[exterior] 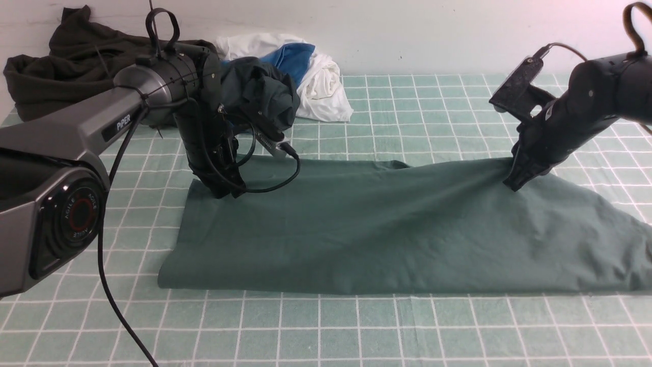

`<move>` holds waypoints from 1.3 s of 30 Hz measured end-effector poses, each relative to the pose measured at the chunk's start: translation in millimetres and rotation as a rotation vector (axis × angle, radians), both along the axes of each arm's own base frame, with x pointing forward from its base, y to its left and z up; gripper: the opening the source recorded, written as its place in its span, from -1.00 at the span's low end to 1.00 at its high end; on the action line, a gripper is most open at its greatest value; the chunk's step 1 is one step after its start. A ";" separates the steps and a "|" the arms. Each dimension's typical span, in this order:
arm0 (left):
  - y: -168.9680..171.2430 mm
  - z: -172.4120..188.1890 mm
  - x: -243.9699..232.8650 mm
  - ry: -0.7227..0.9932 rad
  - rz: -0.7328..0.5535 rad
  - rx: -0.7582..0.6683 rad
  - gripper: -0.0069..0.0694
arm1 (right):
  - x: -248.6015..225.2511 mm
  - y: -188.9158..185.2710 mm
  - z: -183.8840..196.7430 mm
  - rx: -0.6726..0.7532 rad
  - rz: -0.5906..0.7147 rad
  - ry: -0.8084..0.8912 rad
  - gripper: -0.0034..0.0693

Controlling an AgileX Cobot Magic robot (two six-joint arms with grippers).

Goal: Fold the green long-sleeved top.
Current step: Use both arms to drag the lower edge of the fabric forward and fold it over the upper edge

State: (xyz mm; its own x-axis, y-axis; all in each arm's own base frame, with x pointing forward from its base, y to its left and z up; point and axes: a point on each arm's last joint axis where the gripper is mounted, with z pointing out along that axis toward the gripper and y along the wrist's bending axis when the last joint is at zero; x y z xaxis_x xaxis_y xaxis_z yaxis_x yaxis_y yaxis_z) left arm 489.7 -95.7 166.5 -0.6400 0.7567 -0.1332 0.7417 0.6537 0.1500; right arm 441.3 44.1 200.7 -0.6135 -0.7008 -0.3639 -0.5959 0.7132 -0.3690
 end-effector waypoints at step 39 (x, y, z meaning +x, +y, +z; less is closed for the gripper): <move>-5.4 146.8 -10.1 -0.280 0.300 -0.253 -0.23 | -42.3 -44.9 108.4 0.292 -0.524 -0.224 0.14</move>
